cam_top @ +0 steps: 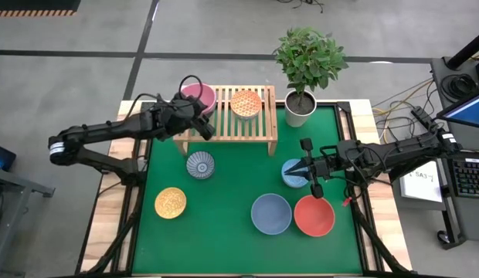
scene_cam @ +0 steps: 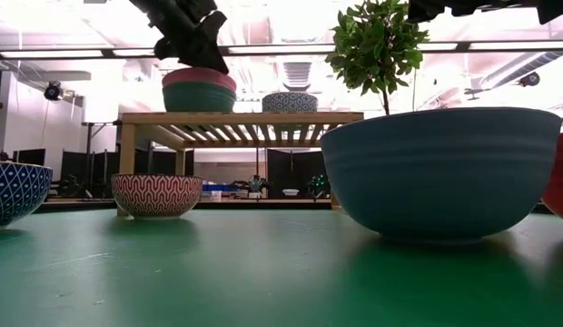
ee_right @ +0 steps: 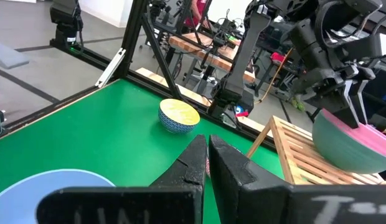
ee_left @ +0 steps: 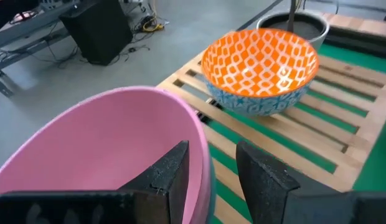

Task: Place and stack bowls onto a shelf
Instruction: Stack the small blue pattern bowl on the small orange bowl

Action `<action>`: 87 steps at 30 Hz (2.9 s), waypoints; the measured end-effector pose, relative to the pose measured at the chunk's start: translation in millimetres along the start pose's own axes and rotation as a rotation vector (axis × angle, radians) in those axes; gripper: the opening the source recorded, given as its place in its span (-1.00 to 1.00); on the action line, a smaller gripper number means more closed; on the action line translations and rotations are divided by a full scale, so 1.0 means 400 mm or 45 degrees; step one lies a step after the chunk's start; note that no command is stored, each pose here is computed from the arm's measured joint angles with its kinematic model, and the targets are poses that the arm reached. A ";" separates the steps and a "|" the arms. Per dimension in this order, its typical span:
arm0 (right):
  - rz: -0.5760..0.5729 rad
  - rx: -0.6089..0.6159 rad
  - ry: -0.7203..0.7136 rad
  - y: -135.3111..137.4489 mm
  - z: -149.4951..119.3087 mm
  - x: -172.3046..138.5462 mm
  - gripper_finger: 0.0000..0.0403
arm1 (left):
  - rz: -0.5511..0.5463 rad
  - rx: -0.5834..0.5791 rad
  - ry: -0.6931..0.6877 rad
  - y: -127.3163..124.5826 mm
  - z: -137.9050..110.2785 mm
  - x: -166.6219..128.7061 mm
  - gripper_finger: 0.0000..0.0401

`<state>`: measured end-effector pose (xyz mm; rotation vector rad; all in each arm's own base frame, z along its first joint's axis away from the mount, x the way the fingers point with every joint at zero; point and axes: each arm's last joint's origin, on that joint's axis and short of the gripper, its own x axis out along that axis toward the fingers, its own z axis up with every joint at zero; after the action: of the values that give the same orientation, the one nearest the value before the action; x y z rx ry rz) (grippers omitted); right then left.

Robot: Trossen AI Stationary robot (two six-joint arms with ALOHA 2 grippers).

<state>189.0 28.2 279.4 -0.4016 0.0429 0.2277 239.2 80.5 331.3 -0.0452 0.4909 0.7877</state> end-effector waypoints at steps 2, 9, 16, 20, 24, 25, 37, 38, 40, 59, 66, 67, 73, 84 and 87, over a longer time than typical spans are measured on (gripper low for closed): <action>0.000 0.000 0.000 0.000 0.000 0.000 -0.96 | -0.022 0.000 -0.023 -0.006 0.003 -0.014 -0.42; 0.000 0.012 0.000 0.000 0.000 0.000 -0.96 | -0.233 0.090 -0.074 -0.080 -0.006 -0.100 -0.42; -0.031 0.028 0.011 -0.002 0.000 0.000 -0.96 | -0.606 0.236 0.142 -0.198 -0.086 -0.187 -0.42; -0.045 0.039 0.007 -0.003 0.001 0.000 -0.96 | -0.604 0.253 0.324 -0.239 -0.138 -0.194 -0.38; -0.044 0.043 0.007 -0.003 0.001 0.000 -0.96 | -0.549 0.310 0.443 -0.271 -0.174 -0.167 -0.23; -0.044 0.042 0.007 -0.003 0.001 0.000 -0.96 | -0.536 0.331 0.466 -0.279 -0.183 -0.158 -0.17; -0.039 0.013 0.016 -0.002 -0.001 0.000 -0.96 | -0.395 0.596 0.755 -0.354 -0.294 -0.059 0.15; -0.038 0.013 0.020 -0.002 -0.002 0.000 -0.96 | -0.386 0.604 0.768 -0.356 -0.299 -0.051 0.14; -0.037 0.013 0.023 -0.002 -0.002 0.000 -0.96 | -0.363 0.613 0.795 -0.356 -0.310 -0.035 0.13; -0.038 0.009 0.024 -0.002 -0.002 0.000 -0.96 | -0.321 0.567 0.818 -0.334 -0.398 0.018 -0.57; -0.037 0.010 0.025 -0.001 -0.002 0.000 -0.96 | -0.348 0.523 0.832 -0.340 -0.393 0.011 -0.94; -0.037 0.010 0.025 -0.002 -0.002 0.000 -0.96 | -0.365 0.515 0.837 -0.346 -0.389 0.006 -0.95; -0.038 0.014 0.025 -0.002 -0.002 0.000 -0.96 | -0.542 0.521 0.757 -0.414 -0.324 -0.063 -0.98; -0.042 0.018 0.013 -0.003 0.000 -0.001 -0.96 | -0.856 0.839 0.225 -0.475 -0.024 -0.217 -0.99; -0.044 0.018 0.007 -0.003 0.002 -0.004 -0.96 | -0.778 0.950 0.113 -0.447 0.045 -0.221 -0.99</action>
<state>187.9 27.1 280.9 -0.3887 0.0428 0.1918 316.8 -101.8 361.0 0.4458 0.7808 -0.0255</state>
